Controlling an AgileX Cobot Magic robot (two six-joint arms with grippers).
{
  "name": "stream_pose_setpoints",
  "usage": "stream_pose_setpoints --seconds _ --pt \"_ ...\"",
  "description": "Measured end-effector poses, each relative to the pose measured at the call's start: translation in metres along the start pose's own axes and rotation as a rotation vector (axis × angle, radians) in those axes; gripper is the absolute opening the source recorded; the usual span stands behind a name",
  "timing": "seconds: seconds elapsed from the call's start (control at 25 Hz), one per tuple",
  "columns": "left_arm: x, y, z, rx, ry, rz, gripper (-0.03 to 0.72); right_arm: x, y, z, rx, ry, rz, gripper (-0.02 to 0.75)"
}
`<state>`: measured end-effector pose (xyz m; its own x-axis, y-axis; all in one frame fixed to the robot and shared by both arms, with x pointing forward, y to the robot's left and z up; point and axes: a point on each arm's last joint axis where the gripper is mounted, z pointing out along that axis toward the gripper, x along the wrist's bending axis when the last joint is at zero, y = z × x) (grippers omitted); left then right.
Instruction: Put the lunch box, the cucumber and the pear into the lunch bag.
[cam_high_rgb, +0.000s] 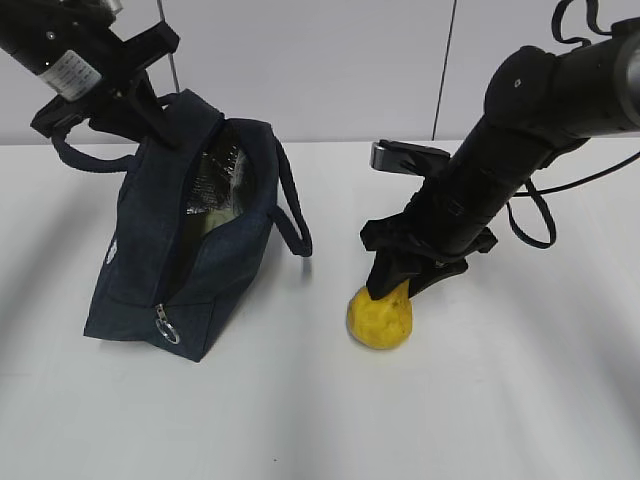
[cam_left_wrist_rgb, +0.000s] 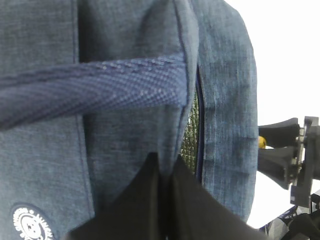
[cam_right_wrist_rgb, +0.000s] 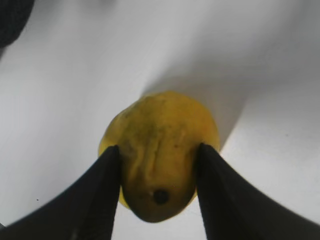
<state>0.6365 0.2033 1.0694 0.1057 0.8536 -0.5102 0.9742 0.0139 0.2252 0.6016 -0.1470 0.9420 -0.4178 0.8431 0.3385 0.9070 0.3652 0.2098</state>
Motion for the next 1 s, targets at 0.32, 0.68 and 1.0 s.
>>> stream_pose_setpoints --seconds 0.32,0.68,1.0 --pt "0.0 0.0 0.0 -0.002 0.003 0.001 0.002 0.0 0.001 -0.001 -0.004 0.004 -0.005 0.271" --pt "0.0 0.0 0.0 -0.003 0.005 0.002 0.002 0.012 0.011 -0.032 0.003 0.012 -0.074 0.27" --pt "0.0 0.0 0.0 -0.004 0.004 0.001 0.002 0.047 0.053 -0.121 -0.208 0.031 -0.185 0.27"
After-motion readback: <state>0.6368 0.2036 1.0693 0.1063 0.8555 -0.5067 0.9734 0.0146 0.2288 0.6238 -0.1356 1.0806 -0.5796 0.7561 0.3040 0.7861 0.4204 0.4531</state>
